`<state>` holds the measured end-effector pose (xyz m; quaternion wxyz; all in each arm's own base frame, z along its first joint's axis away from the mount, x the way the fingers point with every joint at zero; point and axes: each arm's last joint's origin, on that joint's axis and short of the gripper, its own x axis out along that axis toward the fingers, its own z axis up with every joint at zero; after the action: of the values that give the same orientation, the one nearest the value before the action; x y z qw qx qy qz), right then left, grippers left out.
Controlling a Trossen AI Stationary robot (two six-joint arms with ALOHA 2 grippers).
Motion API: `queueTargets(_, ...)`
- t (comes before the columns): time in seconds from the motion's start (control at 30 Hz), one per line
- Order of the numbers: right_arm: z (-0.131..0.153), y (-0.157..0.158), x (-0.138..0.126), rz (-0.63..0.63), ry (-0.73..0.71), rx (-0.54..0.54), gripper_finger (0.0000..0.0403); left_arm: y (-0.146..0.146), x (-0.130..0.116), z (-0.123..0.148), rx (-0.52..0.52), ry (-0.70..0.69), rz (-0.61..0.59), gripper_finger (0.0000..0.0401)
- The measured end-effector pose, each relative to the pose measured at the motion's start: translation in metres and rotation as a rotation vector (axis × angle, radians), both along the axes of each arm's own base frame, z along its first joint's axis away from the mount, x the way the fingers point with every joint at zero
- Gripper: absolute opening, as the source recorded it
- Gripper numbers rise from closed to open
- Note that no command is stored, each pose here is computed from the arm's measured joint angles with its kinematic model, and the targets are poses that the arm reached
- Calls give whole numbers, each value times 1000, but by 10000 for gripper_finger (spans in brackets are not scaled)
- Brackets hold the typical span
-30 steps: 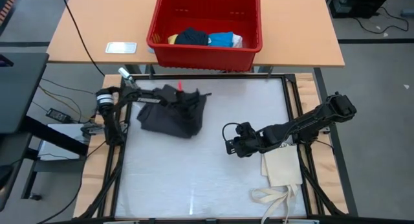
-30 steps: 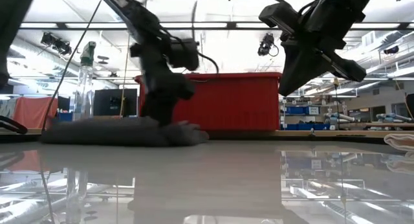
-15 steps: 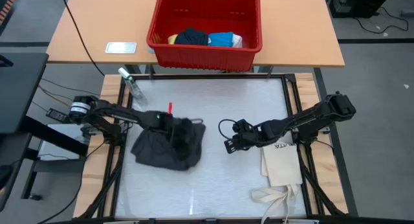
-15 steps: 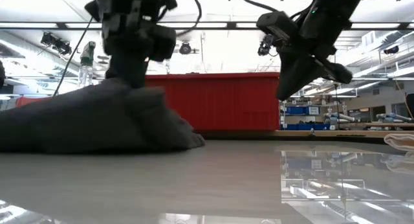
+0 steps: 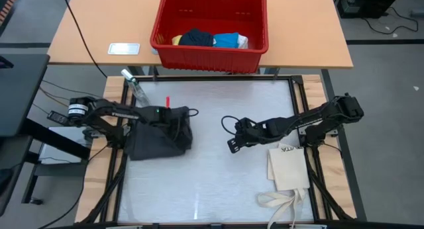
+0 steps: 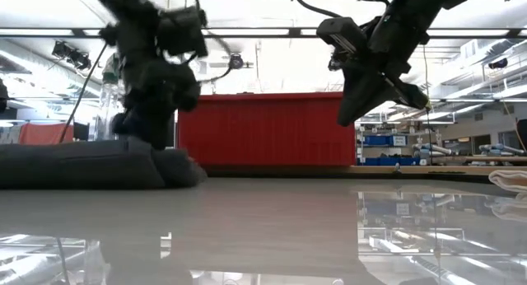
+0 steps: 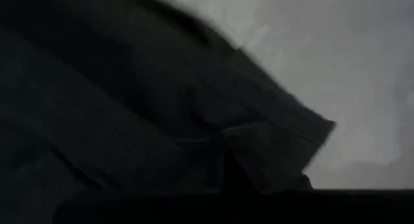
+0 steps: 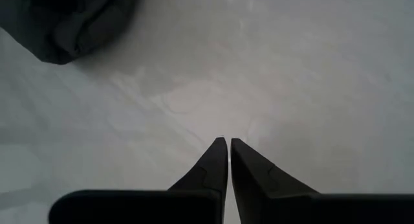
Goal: Fold laundry
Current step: Fold the dark blue shorts
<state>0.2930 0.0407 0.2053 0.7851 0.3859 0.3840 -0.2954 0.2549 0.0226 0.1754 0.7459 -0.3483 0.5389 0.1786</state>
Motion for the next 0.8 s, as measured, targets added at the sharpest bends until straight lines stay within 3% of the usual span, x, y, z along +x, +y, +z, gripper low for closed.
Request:
queueTargets(0.17,0,6,-1,45,12,-2,29,-12,10,4,-117,-97,31,9)
queueTargets(0.27,-1,6,-2,79,23,-2,29,-12,24,29,-98,-174,-2,9)
queueTargets(0.37,-1,2,-1,105,34,-4,29,-9,30,47,-16,-195,-48,9)
queueTargets(0.5,-1,-4,0,139,44,-1,29,0,17,37,50,-70,-62,9)
queueTargets(0.63,-1,-6,-1,169,53,-10,29,-3,12,25,25,-36,-54,9)
queueTargets(0.7,-2,-6,-1,176,61,-13,29,-10,14,26,-6,-61,-79,9)
queueTargets(0.8,-2,-6,-3,195,80,-23,29,-23,27,35,-77,-203,-137,9)
